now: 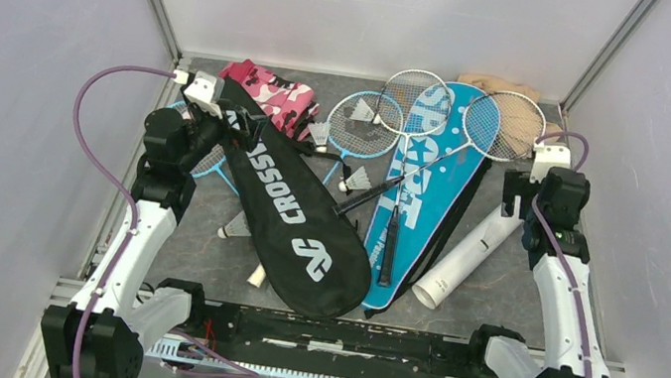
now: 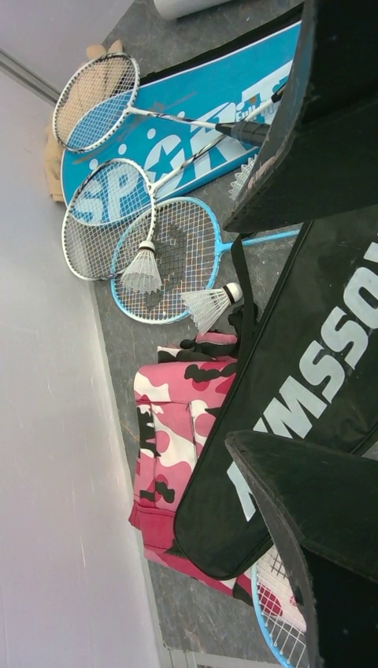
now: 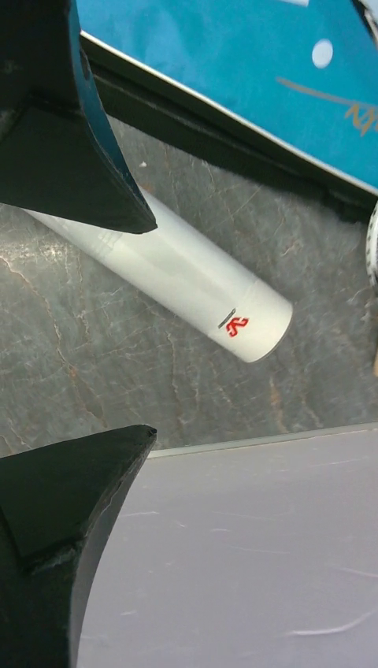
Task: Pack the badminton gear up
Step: Open the lid of the shuttle tube.
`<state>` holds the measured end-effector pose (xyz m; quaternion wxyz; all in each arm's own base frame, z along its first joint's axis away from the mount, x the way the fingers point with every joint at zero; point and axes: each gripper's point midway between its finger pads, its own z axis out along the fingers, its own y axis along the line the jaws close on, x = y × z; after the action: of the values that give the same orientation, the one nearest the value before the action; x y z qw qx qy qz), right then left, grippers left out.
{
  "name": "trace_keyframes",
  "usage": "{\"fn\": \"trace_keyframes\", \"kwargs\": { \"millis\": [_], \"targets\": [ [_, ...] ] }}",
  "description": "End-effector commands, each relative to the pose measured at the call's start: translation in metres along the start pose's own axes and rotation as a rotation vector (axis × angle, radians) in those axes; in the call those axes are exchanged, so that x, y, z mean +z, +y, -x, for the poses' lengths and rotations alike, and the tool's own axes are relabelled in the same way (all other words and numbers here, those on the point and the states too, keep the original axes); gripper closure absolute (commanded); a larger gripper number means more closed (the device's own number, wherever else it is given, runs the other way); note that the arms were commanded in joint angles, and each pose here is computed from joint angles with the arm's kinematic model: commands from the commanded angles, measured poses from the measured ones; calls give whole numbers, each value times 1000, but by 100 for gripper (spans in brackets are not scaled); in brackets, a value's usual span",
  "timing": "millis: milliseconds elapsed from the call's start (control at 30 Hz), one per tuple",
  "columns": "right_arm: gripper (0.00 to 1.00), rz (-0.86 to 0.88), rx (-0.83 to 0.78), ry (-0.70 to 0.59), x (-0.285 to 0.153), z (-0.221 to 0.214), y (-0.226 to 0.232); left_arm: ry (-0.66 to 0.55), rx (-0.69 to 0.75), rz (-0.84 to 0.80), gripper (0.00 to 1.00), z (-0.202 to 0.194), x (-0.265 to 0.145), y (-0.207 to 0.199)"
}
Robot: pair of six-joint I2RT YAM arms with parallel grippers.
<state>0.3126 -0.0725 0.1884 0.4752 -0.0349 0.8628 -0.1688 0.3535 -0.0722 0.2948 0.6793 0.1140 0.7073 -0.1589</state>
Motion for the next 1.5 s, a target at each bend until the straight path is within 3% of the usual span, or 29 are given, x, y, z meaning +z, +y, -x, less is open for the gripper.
{"fn": "trace_keyframes", "kwargs": {
  "millis": [0, 267, 600, 1233, 1467],
  "targets": [
    [2, -43, 155, 43, 12, -13, -10, -44, -10, -34, 0, 12, 1, -6],
    [2, 19, 356, 135, 41, -42, 5, -39, -14, -45, 0, 8, 2, -7],
    [2, 76, 482, 205, 62, -66, 30, -23, -21, -51, 0, 2, 5, -7],
    [2, 91, 500, 313, 86, -117, 51, 3, -30, -58, 0, -5, 9, -7],
    [14, 114, 513, 307, 98, -107, 46, 5, -31, -67, 0, -7, 10, -8]
  ]
}}
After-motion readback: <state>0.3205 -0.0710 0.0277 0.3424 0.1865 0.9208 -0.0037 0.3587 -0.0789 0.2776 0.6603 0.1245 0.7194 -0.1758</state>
